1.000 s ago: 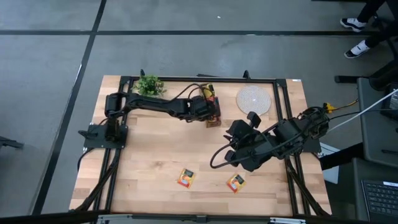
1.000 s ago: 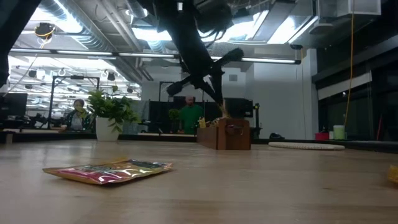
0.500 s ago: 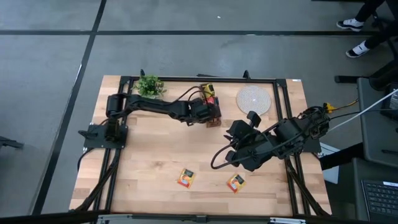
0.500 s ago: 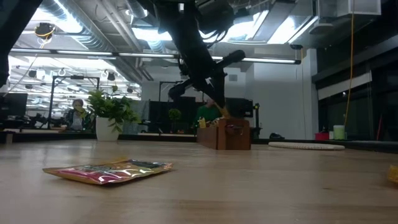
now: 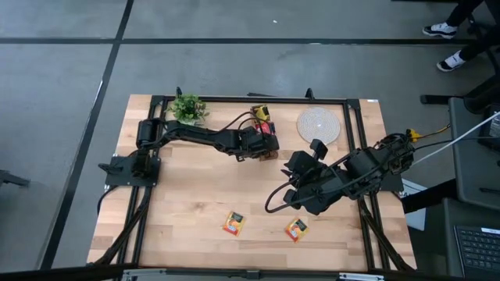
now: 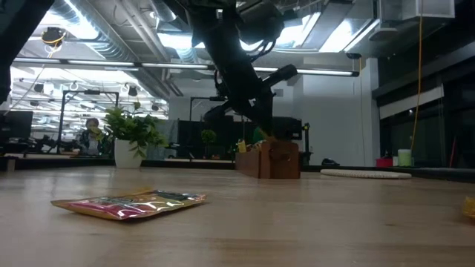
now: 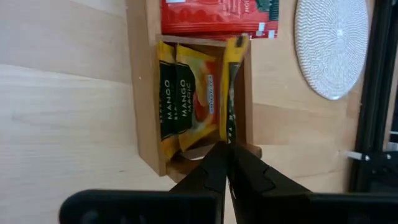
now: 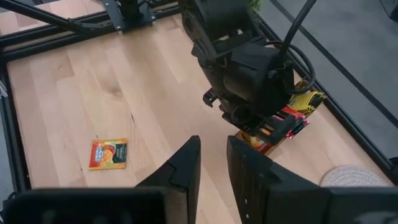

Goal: Pick & Place Tea
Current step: Adjust the orange tea bags in the wooden organizer

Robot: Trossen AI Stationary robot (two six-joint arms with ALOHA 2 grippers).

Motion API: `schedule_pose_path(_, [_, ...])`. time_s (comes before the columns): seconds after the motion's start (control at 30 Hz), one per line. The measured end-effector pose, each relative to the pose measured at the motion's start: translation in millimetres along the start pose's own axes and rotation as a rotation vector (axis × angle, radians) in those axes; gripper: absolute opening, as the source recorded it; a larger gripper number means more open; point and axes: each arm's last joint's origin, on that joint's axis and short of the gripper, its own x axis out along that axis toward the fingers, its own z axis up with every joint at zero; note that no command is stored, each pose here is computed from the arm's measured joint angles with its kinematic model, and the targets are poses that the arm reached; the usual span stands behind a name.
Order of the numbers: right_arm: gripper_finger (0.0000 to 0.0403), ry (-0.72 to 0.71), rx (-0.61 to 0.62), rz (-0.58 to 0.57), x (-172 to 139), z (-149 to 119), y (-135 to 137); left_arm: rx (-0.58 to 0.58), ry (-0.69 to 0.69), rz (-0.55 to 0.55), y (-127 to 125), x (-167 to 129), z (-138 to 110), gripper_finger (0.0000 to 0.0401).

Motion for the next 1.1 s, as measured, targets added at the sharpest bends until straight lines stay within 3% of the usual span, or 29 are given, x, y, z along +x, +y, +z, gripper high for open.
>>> schedule_pose_path(0.7, [0.0082,-0.002,-0.017,0.002,-1.1,0.3,-1.1,0.008,0.033,0.000,-0.2,-0.2,-0.4,0.0120])
schedule_pose_path(0.87, [0.0082,-0.002,-0.017,0.002,-1.1,0.3,-1.1,0.089,0.045,-0.025,-4.8,-12.8,3.6,0.0127])
schedule_pose_path(1.1, [0.0082,-0.002,-0.017,0.002,-1.1,0.4,-1.1,0.200,-0.061,-0.084,-14.2,-36.1,12.9,0.0124])
